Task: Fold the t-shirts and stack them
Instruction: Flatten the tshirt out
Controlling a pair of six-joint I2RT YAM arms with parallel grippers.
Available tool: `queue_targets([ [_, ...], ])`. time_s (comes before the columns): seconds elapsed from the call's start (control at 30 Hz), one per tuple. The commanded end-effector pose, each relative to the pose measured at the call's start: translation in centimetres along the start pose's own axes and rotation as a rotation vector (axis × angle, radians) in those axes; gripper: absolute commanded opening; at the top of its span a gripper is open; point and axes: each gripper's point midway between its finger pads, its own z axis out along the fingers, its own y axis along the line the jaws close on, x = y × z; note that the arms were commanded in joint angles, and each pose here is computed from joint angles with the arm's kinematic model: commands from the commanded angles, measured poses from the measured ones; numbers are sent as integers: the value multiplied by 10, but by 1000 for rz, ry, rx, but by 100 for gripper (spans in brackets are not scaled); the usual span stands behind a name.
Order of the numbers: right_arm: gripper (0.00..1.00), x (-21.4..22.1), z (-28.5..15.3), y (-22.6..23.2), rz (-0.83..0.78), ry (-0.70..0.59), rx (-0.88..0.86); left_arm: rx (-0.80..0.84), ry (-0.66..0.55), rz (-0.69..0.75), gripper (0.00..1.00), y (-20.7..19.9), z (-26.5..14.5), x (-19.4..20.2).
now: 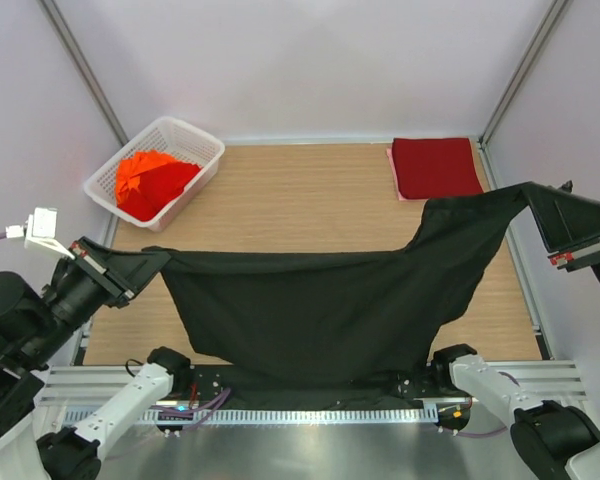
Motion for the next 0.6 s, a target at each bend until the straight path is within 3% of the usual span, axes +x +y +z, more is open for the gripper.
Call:
queue_targets([
  [0.0,1,-24,-13,27,35,-76,-99,21,-114,-19,0,-5,-24,-18],
  [0.23,1,-29,-37,48,138,-87,-186,92,-210,-54,0,-8,-55,-24],
  [0.57,1,-51,-49,63,187,-193,-216,127,-239,-18,0,-26,-53,-40],
])
